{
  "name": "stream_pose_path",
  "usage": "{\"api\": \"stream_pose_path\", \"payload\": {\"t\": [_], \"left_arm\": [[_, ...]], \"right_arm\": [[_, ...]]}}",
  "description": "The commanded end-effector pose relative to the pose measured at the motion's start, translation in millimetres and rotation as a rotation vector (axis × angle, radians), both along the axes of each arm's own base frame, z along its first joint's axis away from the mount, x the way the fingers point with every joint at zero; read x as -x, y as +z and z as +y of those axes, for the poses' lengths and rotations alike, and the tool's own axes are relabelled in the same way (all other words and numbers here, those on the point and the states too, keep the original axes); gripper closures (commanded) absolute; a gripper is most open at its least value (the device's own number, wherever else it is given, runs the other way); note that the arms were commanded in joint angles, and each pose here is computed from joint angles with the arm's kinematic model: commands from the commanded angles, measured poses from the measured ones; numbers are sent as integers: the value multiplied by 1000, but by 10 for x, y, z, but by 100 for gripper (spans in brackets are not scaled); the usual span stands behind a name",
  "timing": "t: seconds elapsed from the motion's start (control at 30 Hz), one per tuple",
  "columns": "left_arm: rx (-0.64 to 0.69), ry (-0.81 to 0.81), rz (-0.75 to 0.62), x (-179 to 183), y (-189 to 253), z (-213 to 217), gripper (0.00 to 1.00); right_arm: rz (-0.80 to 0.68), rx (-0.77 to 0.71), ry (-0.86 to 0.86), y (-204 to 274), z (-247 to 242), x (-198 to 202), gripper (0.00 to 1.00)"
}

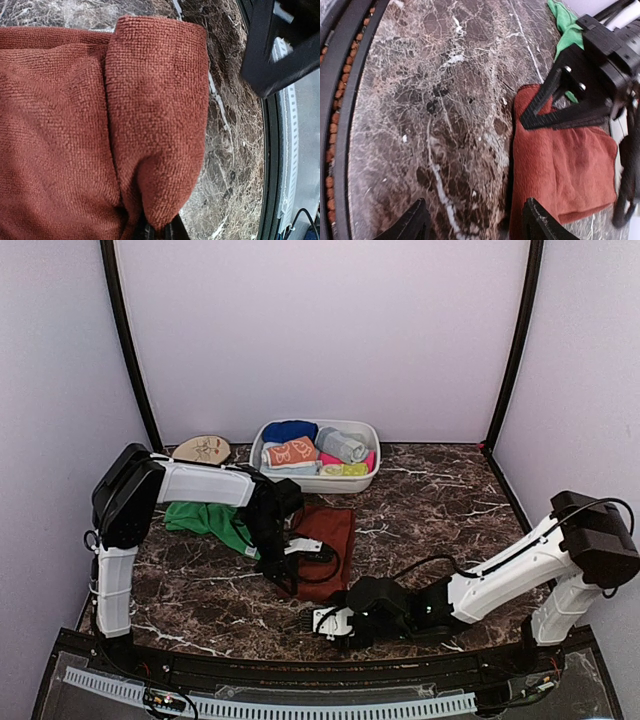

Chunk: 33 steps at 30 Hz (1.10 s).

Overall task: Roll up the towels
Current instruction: Roll the towel at the center of the board.

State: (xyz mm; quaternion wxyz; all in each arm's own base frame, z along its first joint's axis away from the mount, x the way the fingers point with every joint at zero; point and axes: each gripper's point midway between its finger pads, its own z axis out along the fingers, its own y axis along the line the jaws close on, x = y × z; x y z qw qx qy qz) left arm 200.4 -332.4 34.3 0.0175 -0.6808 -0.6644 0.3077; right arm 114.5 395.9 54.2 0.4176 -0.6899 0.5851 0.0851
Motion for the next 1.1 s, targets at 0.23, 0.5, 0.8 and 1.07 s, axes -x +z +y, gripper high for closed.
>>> {"api": "stream_pose_path", "payload": {"t": [0.23,0.5,0.8,1.07], "left_arm": [[-39,-15,40,72,-10,88,100],[-32,4,36,-2,-5,105,97],[83,56,15,-28,190,145,69],[180,157,-108,-246,388,361,63]], "right_arm": [[-124,-27,8,66,346,-496,43],[-36,0,-14,-159,327,-556,60],[114,-75,-173,-241,211,-780,81],[536,-162,-235,-298,160,-697,100]]}}
